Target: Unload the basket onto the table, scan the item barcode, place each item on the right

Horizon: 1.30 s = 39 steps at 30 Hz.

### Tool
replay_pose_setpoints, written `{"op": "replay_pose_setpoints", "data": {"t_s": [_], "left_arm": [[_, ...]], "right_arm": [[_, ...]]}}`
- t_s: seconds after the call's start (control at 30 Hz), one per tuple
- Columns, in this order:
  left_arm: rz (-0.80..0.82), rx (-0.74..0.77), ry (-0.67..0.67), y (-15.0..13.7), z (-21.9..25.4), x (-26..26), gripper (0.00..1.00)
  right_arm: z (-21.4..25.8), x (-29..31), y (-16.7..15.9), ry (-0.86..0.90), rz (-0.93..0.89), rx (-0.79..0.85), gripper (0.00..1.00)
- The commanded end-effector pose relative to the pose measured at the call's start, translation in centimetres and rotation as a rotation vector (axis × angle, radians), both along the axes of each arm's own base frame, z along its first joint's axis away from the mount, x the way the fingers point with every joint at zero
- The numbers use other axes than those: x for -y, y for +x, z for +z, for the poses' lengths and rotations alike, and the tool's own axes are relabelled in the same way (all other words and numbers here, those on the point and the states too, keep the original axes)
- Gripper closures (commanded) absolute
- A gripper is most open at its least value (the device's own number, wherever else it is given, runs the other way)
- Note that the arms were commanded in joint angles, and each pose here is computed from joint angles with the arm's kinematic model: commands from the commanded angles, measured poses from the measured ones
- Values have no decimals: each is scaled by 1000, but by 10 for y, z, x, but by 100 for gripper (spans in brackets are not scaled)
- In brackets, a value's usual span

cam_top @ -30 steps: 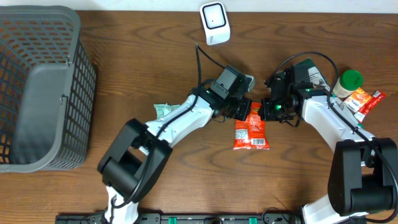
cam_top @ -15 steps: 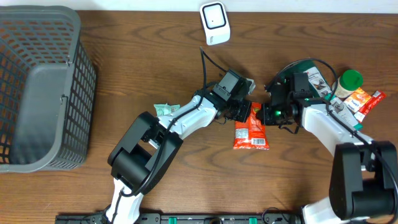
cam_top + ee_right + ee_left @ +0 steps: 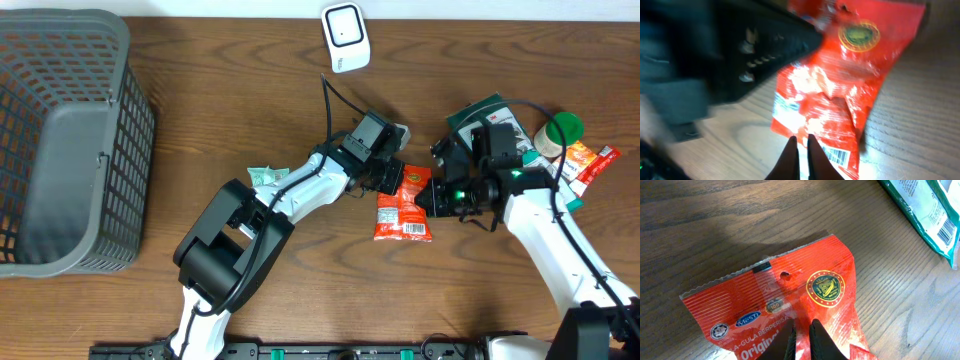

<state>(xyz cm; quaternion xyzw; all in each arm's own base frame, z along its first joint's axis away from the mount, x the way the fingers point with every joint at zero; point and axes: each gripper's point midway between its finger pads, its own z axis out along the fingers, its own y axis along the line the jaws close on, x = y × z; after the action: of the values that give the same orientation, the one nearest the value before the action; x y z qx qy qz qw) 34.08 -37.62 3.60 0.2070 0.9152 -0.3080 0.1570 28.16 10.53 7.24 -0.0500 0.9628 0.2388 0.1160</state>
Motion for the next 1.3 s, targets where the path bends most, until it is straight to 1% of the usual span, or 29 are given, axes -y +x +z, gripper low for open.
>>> {"op": "replay_pose_setpoints", "data": {"t_s": [0.0,0.13,0.27,0.37,0.43,0.53,0.57,0.67,0.7,0.73,0.77,0.8,0.87,0.9,1.0,1.03,1.17,1.23,1.27], "left_arm": [[2,-3,21,0,-9,-2,87],[3,-3,22,0,-9,-3,86],[3,-3,22,0,-9,-3,86],[13,6,34,2,-10,-4,86],[25,16,47,5,-11,-7,86],[41,32,39,13,-4,-10,85],[54,51,22,22,7,-11,84],[81,96,-15,37,34,-15,83],[89,109,-25,40,43,-18,79],[98,115,-29,41,52,-22,77],[105,118,-31,43,58,-26,76],[113,116,-30,43,62,-31,74],[127,97,-14,42,65,-41,69],[132,84,-3,40,64,-45,67],[128,4,44,27,51,-56,66],[118,-39,60,18,43,-58,66],[64,-132,74,-9,25,-56,67],[51,-144,86,-15,19,-53,76],[45,-148,89,-17,16,-52,78]], "right_arm": [[-31,5,-20,-36,-8,-70,98],[-52,7,-32,-38,-30,-89,97],[-69,16,-41,-81,-87,-118,96],[-75,26,-45,-138,-110,-128,99],[-75,25,-44,-132,-109,-126,99],[-57,15,-32,-74,-95,-105,98],[-41,11,-22,-52,-89,-91,98],[-14,9,-5,-51,-72,-54,97],[-5,8,0,-54,-59,-41,95],[2,8,2,-57,-45,-32,93],[8,8,4,-61,-28,-21,89],[12,8,6,-67,-13,-14,82],[14,11,7,-79,-4,-6,65],[14,12,8,-83,-8,-3,59],[8,21,13,-106,-32,4,48],[5,24,15,-106,-43,4,43],[-8,32,21,-75,-58,-25,33],[-16,31,20,-41,-42,-49,31],[-20,32,19,-28,-36,-64,31]]}}
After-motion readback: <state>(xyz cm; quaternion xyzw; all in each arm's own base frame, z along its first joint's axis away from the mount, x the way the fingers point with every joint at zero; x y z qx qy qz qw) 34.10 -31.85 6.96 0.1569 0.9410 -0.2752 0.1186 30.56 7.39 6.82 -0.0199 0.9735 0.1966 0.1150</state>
